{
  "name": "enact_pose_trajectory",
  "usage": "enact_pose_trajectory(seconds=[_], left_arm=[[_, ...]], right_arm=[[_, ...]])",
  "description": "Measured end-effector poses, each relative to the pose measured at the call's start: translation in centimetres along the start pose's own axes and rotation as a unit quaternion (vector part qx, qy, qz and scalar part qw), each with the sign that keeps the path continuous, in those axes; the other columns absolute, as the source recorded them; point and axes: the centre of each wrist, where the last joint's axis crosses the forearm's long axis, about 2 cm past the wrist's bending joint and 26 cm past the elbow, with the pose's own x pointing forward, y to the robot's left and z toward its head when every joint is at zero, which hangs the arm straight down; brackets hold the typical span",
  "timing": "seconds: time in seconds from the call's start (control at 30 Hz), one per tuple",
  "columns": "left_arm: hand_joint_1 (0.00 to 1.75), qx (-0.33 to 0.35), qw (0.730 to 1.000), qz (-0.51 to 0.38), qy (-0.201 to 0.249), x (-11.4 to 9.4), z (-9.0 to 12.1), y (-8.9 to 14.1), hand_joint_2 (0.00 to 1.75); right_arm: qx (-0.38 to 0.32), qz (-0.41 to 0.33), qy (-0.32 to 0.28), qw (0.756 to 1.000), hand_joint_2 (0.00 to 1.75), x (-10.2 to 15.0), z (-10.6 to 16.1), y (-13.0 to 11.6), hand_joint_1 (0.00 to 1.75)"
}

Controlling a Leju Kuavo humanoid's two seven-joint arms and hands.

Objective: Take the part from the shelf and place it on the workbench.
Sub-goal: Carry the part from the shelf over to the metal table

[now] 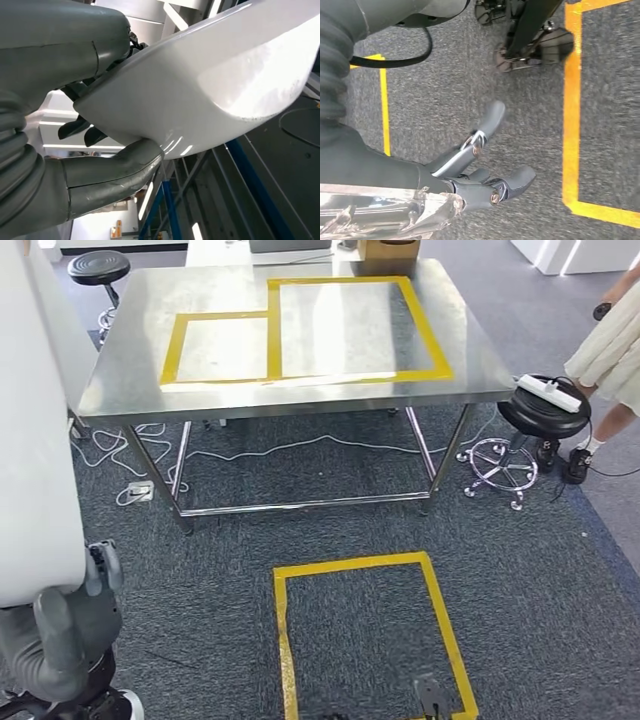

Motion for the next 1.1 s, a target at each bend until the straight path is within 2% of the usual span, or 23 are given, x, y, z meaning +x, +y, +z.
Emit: enact_pose_trajectory(seconds=[0.43,1.1], left_arm=[[1.75,0.000,1.000,0.007,-0.017,0.03,-0.01,0.03,1.75],[1.75,-0.009,1.000,-0.006,-0.010,-0.04,-0.12,0.00,1.75]], right_arm=[[-0.003,0.002,-0.002,1.000,1.75,0.25,-0.14,-0.28,0.00],[-0.006,0.005,0.000,1.000,1.75,0.06,-0.16,-0.44,0.00]])
